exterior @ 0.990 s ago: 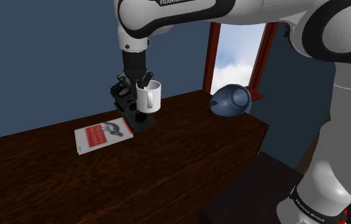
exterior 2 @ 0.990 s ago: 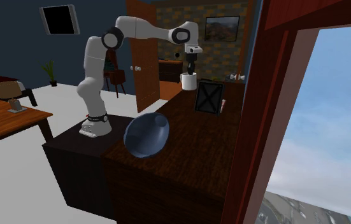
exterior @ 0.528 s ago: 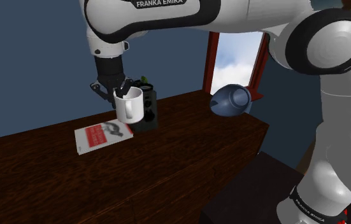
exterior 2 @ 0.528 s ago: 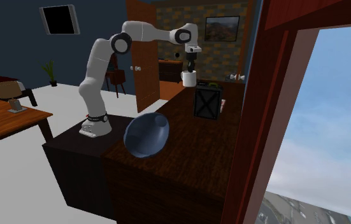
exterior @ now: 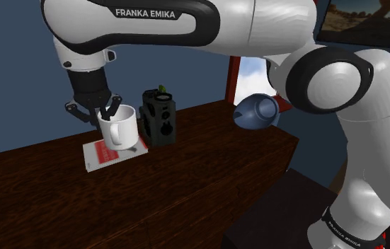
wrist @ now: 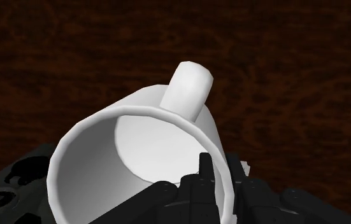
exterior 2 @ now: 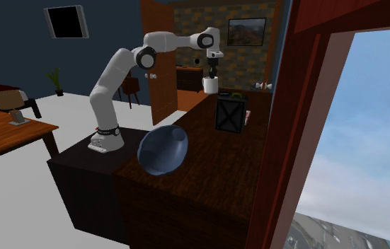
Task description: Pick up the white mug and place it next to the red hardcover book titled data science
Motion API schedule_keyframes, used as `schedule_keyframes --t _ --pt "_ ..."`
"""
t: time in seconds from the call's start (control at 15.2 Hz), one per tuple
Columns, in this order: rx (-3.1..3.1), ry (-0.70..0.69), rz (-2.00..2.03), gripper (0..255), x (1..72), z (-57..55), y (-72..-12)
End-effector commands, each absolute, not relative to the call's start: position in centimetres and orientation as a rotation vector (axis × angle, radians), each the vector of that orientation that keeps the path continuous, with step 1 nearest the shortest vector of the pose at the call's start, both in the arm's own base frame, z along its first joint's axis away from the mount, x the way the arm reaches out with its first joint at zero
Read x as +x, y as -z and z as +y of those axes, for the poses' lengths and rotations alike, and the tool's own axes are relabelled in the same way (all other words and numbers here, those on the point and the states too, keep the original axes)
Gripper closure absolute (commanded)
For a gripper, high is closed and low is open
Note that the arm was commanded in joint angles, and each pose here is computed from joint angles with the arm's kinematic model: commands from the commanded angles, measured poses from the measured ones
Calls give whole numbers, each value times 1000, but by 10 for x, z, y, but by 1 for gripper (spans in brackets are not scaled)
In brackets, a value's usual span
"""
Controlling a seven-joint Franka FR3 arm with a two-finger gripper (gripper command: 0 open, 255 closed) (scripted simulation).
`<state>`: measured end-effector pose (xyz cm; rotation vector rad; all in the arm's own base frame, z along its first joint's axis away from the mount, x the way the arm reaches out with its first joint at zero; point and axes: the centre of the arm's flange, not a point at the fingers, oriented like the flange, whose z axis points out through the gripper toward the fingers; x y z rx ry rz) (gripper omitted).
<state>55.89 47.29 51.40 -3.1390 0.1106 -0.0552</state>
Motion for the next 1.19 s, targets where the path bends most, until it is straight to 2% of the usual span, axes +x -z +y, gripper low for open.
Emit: schedule_keyframes --t 0.0,1.12 --pt "-3139 57 112 255 558 475 -506" --pt "-3139 57 112 255 558 475 -416"
